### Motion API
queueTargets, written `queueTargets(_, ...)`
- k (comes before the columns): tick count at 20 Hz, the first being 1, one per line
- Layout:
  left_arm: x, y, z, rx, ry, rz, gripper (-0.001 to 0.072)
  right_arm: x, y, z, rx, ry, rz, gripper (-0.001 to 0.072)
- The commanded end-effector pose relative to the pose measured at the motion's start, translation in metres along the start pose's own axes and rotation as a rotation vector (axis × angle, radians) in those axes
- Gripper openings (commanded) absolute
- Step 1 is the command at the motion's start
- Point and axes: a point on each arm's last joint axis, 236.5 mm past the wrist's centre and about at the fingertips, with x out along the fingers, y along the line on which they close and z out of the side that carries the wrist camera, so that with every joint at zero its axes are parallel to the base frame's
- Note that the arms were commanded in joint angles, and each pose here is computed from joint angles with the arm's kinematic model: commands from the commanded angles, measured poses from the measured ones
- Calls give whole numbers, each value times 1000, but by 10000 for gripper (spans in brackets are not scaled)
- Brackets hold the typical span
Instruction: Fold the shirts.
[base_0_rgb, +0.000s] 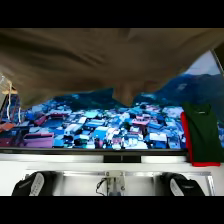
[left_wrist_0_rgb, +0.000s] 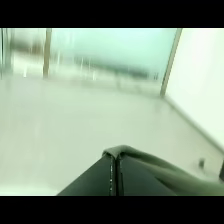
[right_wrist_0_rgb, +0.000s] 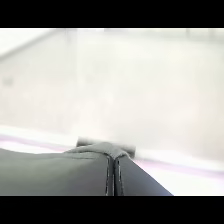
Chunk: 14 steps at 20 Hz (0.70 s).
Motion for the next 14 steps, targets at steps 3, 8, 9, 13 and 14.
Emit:
queueTargets(3,-78,-39,39,-2,-80,93,27,-118,21,73,-40,-198,-51,64)
queueTargets(8,-70,-14,-4,1,89,164,28,-101,6,36,-19,-41,-94,64)
queueTargets(9,-66,-9,-9,-9,100,169,28,-91,5,31,1,-19,-88,64)
queueTargets(13,-43,29,-74,-97,260,213,27,-32,-11,-33,34,229,-81,64)
queueTargets(14,-36,43,-100,-115,321,227,28,-14,-15,-68,51,356,-69,65)
